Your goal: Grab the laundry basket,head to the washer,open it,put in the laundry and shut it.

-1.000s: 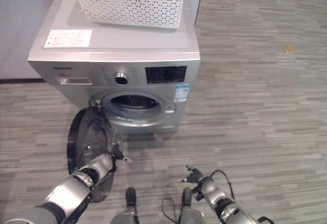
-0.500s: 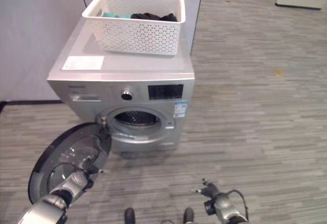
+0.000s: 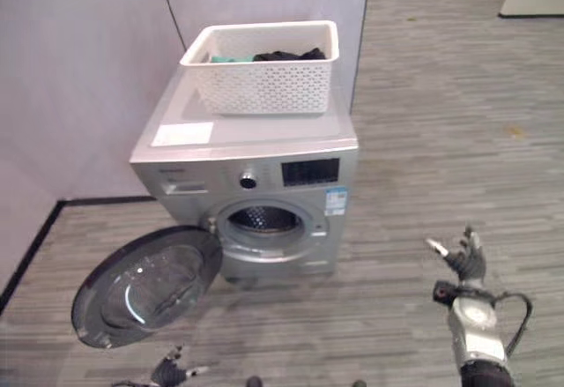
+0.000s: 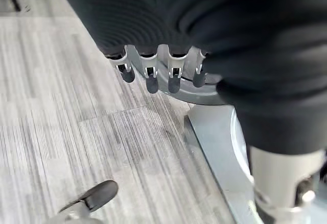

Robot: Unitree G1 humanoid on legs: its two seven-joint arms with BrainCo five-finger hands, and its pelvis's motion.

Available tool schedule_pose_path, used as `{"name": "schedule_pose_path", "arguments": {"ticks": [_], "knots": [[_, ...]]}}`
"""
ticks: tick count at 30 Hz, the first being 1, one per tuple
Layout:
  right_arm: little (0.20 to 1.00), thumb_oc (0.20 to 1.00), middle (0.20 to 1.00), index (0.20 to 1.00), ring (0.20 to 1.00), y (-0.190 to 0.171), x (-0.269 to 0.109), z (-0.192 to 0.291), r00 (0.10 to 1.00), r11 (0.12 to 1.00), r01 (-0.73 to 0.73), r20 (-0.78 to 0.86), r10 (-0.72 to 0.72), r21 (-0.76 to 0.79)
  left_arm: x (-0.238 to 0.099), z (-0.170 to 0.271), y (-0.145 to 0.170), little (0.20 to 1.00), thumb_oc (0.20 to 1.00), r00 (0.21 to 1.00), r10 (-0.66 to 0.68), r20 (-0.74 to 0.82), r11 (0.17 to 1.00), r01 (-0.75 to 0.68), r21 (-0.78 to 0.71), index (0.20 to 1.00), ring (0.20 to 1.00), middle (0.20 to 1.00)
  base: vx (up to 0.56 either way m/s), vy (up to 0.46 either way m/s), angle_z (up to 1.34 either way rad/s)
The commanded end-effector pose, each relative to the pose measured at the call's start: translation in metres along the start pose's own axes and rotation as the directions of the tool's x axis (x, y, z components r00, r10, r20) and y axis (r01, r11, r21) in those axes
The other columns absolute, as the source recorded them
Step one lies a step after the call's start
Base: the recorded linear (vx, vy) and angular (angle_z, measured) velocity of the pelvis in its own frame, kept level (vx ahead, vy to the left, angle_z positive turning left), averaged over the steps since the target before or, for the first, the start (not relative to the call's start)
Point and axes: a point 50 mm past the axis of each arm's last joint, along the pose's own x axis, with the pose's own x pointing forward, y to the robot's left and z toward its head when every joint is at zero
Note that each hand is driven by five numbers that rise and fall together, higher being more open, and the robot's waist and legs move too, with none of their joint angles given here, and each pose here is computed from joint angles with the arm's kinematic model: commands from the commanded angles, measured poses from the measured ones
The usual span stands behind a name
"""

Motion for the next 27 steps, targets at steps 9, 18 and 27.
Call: {"name": "schedule_pose_path", "arguments": {"ticks": [9,18,27], "knots": [[1.0,1.0,1.0,1.0,1.0,0.009,0.05,0.13,0.916,0.997,0.03,0.4,0.003,-0.078,0.018,0.038,0.008,1.0,1.0,0.998,-0.014,0.062,0.997,0.009,0.079,1.0,1.0,1.0,0.1,-0.029,0.31],[1.0,1.0,1.0,1.0,1.0,0.04,0.036,0.178,0.816,0.987,-0.056,0.563,0.134,-0.153,0.019,0.036,-0.009,1.0,1.0,0.999,-0.041,0.013,0.999,0.041,-0.013,1.0,1.0,1.0,0.3,-0.168,0.6],[1.0,1.0,1.0,1.0,1.0,0.024,0.007,0.257,0.581,0.998,-0.05,0.811,0.064,-0.043,0.019,0.027,0.002,1.0,1.0,0.999,0.015,-0.034,0.995,-0.018,-0.097,1.0,1.0,1.0,0.15,-0.263,0.18]]}}
